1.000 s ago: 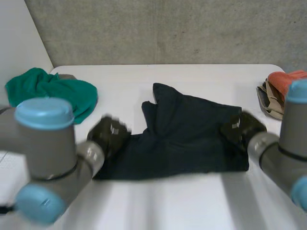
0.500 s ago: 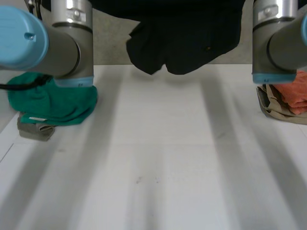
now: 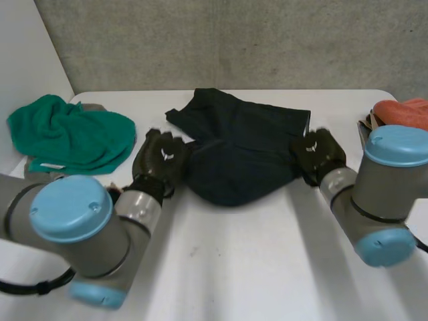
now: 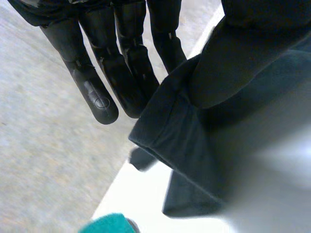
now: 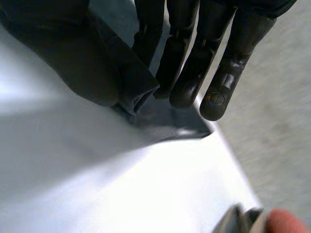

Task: Fold the laundry.

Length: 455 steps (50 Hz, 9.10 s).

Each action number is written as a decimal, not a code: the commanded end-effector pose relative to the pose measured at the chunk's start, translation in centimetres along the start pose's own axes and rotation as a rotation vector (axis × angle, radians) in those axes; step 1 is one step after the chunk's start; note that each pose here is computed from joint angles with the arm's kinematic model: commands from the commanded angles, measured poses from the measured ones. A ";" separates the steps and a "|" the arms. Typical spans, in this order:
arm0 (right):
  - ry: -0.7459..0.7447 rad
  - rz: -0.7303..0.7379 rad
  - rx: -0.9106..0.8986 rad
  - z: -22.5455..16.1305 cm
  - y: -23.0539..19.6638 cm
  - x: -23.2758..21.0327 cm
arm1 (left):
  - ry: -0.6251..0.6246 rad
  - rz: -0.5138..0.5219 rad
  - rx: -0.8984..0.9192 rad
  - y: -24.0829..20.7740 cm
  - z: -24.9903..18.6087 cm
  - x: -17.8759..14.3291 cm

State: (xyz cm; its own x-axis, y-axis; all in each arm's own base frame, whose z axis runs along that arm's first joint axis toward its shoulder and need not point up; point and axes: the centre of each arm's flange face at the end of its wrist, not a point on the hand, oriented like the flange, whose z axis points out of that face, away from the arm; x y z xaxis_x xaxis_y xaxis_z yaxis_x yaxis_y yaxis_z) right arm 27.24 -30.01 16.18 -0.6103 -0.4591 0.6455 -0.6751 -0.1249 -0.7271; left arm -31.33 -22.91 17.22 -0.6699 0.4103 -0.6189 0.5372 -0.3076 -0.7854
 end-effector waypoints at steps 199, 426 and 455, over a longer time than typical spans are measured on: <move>-0.117 0.342 0.057 2.1 -6.8 -1.0 | 0.246 -0.317 -0.262 -0.8 5.4 2.2; -0.061 0.080 0.179 -5.8 0.2 -2.4 | -0.220 -0.162 -0.035 19.6 14.1 -21.8; -0.048 0.084 0.166 -5.1 0.9 -2.0 | -0.153 -0.185 -0.106 22.6 15.1 -19.3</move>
State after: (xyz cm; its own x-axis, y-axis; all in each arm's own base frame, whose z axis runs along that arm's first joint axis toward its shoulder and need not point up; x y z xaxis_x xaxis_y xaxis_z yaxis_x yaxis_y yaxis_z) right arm 25.68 -24.59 15.81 -0.6402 -0.5117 0.5729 -0.5381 -0.2335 -0.8099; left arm -14.02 -49.73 11.25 -0.8283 0.3350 -0.4491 0.4374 -0.1143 -0.8920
